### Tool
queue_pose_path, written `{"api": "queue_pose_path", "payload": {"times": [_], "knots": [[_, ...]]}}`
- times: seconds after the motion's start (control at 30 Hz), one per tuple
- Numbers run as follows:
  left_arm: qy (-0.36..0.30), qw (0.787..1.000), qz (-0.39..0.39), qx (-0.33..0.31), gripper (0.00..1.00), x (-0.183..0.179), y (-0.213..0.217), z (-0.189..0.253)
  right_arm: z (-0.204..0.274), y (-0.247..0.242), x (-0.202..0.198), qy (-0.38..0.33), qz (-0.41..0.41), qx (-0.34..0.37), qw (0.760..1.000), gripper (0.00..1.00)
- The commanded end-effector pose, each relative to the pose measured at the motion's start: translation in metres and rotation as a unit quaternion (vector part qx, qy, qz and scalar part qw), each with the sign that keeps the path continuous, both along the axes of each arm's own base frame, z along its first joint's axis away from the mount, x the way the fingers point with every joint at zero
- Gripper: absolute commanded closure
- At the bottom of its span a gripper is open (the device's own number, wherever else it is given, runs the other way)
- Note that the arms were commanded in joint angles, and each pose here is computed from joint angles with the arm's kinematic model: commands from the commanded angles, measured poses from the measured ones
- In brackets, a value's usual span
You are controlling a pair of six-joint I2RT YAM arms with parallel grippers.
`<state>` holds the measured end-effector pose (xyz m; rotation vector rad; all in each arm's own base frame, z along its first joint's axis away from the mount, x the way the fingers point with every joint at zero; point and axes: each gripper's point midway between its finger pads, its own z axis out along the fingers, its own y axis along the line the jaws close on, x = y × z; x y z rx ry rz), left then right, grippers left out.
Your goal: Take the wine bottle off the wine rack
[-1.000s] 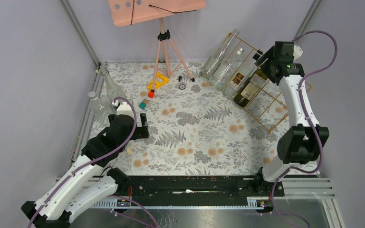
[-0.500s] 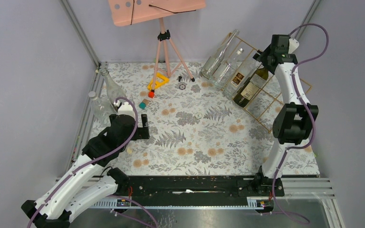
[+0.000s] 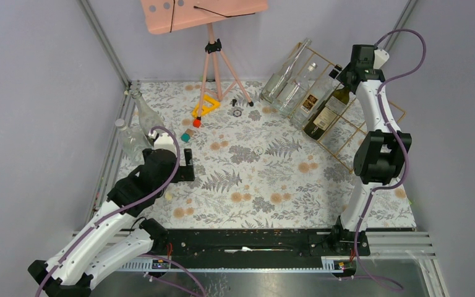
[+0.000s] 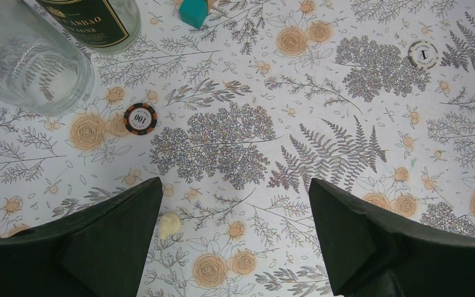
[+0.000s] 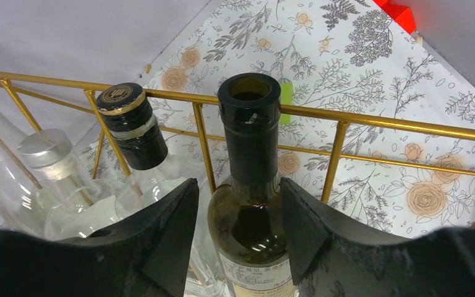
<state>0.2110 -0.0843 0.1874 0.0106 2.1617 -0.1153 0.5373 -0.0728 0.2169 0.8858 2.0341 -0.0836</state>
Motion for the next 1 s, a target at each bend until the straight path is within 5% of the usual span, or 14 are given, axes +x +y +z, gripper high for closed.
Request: {"api": "queue_pose_path", "payload": {"times": [0.0,0.97], "knots": [[-0.011,1.000,-0.006,-0.006,0.01,0.004,-0.005,0.005,0.016,-0.010,0.010,-0.023,-0.011,-0.022,0.999,0.42],[-0.002,1.000,-0.007,0.003,0.01,0.005,-0.005,0.000,-0.015,-0.023,0.013,-0.001,-0.013,-0.026,1.000,0.54]]}}
